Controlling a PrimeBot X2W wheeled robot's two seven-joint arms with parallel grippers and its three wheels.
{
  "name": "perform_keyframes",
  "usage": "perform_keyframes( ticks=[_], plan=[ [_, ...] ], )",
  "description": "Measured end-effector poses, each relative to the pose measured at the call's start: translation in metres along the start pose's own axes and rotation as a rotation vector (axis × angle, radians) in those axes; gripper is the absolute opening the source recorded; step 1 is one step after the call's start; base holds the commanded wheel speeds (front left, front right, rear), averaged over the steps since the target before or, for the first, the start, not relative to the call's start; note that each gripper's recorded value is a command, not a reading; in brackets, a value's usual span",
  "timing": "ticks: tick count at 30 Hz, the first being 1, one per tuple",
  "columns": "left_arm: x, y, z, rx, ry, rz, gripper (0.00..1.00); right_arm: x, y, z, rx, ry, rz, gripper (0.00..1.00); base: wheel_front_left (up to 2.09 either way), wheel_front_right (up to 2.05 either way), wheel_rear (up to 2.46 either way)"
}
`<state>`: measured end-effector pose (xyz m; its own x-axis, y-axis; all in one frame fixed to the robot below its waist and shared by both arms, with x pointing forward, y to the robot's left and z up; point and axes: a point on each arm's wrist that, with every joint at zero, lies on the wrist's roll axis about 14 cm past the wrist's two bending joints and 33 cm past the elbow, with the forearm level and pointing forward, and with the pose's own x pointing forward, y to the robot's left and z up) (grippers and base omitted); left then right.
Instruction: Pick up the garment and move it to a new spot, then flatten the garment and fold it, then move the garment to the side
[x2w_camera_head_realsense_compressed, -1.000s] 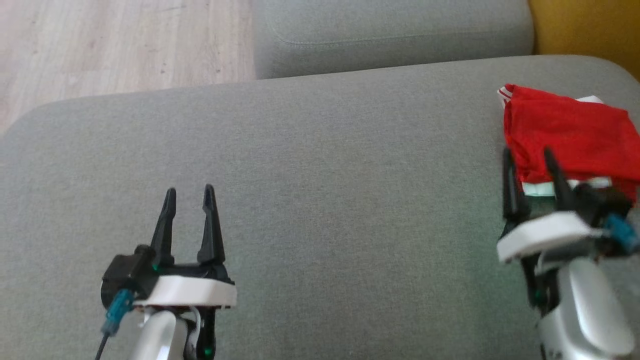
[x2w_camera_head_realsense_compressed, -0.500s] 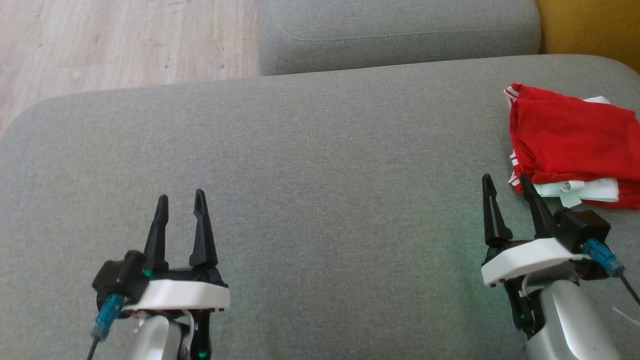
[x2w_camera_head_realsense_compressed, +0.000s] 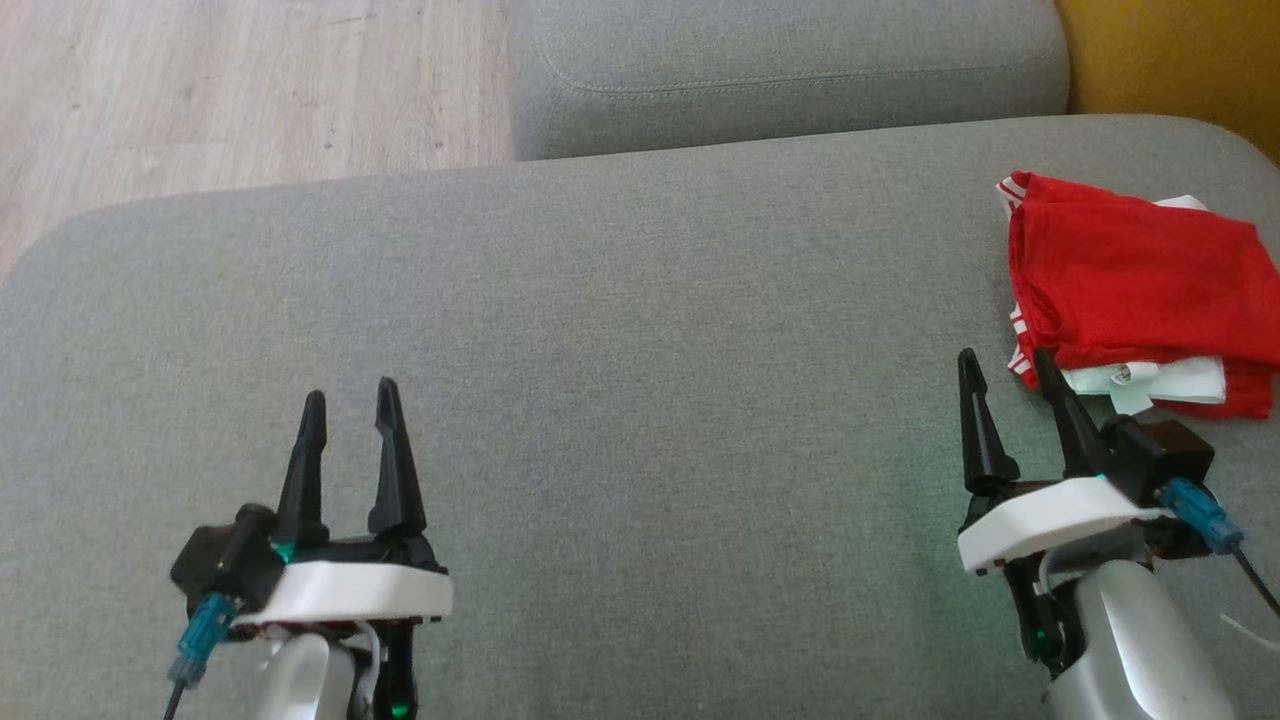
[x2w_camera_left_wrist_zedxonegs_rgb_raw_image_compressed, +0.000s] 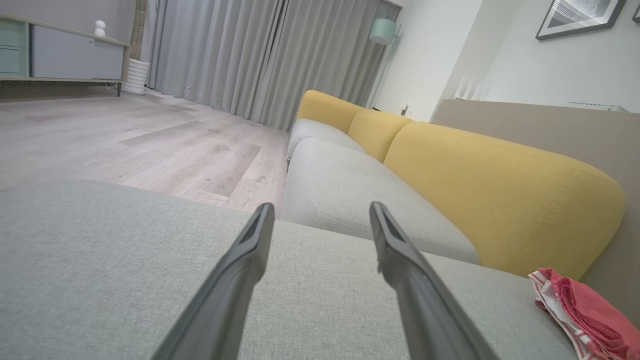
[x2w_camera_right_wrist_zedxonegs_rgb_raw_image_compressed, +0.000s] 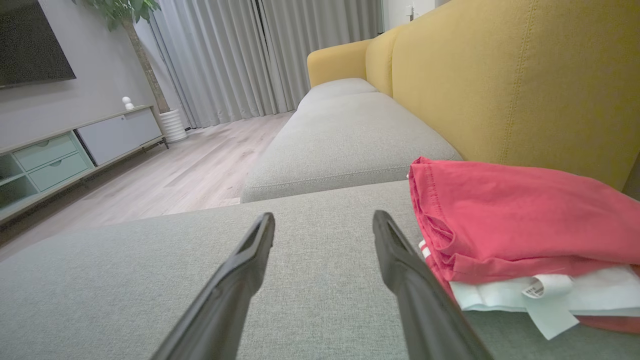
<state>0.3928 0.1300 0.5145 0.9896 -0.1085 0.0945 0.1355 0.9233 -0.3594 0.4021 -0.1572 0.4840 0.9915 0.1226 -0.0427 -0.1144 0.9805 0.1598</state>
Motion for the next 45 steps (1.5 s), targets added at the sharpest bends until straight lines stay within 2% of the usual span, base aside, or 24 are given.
perform_keyframes(
  ticks=[3, 4, 11, 45],
  plan=[
    [-0.002, 0.004, -0.001, -0.015, 0.002, 0.018, 1.00, 0.000, 0.001, 0.001, -0.001, -0.002, 0.003, 1.00, 0.00, 0.00, 0.00],
    [-0.003, 0.005, -0.003, -0.016, 0.010, 0.024, 0.00, -0.001, 0.001, -0.002, 0.000, 0.006, 0.001, 0.00, 0.00, 0.00, 0.00],
    [-0.031, 0.023, -0.047, -0.042, 0.150, 0.092, 0.00, -0.029, -0.009, -0.054, 0.045, 0.161, -0.042, 0.00, 0.00, 0.00, 0.00],
    [-0.030, 0.041, -0.043, -0.358, 0.161, 0.190, 0.00, -0.024, -0.023, -0.035, 0.421, 0.095, -0.133, 0.00, 0.00, 0.00, 0.00]
  ],
)
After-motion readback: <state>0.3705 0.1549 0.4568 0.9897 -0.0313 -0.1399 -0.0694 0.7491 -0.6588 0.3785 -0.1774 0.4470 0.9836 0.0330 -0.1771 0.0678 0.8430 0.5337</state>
